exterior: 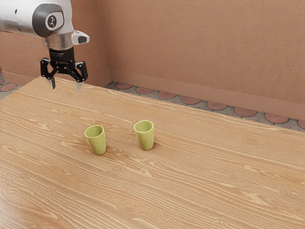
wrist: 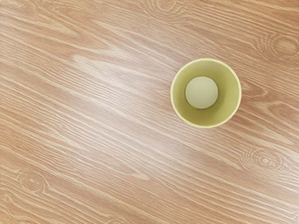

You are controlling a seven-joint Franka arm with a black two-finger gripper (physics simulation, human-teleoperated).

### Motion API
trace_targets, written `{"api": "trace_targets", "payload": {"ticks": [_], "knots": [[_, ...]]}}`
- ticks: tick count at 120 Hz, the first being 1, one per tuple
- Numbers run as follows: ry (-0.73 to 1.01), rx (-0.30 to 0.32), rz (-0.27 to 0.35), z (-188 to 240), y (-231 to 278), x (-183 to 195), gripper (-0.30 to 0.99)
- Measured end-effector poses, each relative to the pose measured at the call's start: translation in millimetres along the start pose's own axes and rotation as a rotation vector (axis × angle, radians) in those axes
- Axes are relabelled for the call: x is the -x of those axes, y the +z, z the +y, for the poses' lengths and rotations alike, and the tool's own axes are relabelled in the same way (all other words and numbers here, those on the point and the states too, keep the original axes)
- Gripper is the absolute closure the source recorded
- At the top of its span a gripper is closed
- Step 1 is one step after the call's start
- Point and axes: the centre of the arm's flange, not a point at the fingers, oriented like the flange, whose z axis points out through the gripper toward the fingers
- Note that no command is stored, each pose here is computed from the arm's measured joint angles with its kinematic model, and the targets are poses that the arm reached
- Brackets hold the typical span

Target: Place the left cup onto the right cup

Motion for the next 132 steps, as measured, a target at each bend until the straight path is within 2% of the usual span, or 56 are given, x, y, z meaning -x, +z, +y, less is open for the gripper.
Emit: {"api": "trace_targets", "payload": {"ticks": [24,54,91,132], "knots": [[0.001,-0.006,-0.008,5.4,12.3,-7.1,0.00],[-0.008,-0.019,-0.078,1.8,91.1,-11.9,0.00],[0.006,-0.015,-0.081,19.4,158.9,-34.9,0.00],[0.011,0.000,-0.062,30.7,187.5,-48.8,0.00]]}}
